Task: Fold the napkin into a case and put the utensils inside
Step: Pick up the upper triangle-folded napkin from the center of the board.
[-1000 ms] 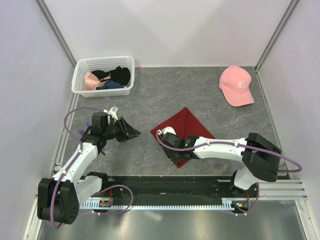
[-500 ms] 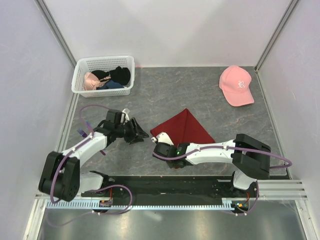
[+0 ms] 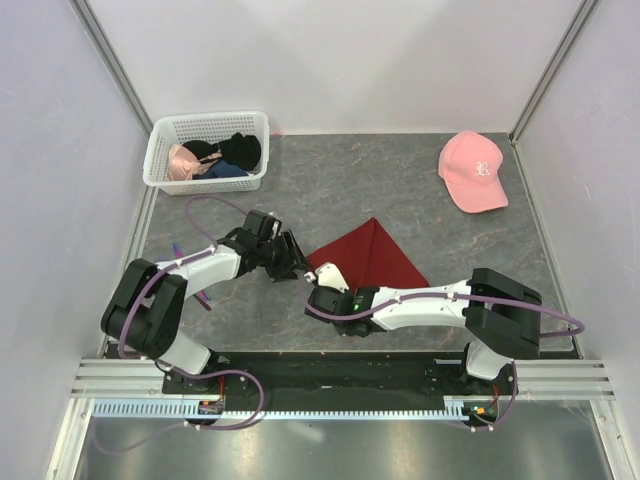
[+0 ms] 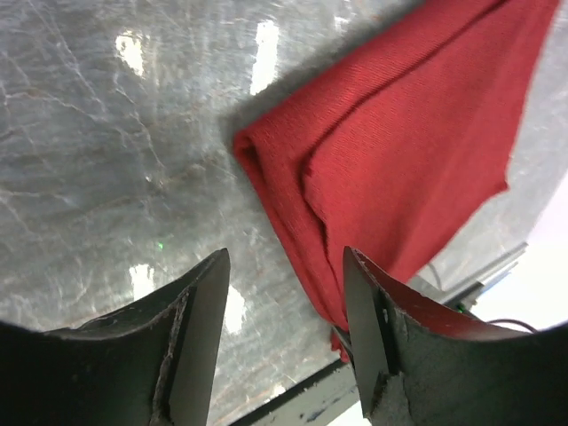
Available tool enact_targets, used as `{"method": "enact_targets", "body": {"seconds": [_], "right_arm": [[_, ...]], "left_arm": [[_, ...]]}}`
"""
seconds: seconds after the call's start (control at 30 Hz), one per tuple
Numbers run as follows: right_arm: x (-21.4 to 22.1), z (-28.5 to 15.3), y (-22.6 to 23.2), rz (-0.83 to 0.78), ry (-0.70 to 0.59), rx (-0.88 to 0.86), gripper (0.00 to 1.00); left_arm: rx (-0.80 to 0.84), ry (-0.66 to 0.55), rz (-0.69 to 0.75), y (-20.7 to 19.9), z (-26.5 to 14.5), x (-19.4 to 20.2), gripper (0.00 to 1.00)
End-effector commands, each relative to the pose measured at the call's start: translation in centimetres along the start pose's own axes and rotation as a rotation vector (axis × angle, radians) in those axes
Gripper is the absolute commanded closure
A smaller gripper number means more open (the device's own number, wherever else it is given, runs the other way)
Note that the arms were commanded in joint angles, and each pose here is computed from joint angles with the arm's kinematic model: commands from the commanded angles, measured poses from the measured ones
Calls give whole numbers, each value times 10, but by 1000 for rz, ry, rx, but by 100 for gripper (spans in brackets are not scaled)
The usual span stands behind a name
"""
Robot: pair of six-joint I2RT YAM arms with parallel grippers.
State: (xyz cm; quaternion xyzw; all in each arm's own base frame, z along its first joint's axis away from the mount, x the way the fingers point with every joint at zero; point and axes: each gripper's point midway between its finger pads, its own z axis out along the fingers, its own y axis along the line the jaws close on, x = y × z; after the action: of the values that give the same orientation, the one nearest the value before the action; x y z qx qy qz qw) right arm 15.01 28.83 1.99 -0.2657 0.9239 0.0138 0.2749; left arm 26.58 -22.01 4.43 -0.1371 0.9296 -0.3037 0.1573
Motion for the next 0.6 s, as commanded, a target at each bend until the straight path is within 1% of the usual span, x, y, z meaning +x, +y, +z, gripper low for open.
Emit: {"method": "enact_targets", "body": {"seconds": [0.0, 0.17, 0.47, 0.57], "right_arm": [[-15, -14, -5, 57, -55, 2, 100], [-23, -20, -8, 86, -67, -25, 100], [-22, -21, -7, 96, -59, -44, 100], [-26, -24, -6, 103, -69, -51, 100]], "left_arm": [[-11, -50, -4, -10, 12, -17, 38], [-6, -41, -18, -14, 22, -17, 38], [13, -47, -49, -17, 28, -14, 38], [2, -25, -69, -14, 35, -12, 40]]}}
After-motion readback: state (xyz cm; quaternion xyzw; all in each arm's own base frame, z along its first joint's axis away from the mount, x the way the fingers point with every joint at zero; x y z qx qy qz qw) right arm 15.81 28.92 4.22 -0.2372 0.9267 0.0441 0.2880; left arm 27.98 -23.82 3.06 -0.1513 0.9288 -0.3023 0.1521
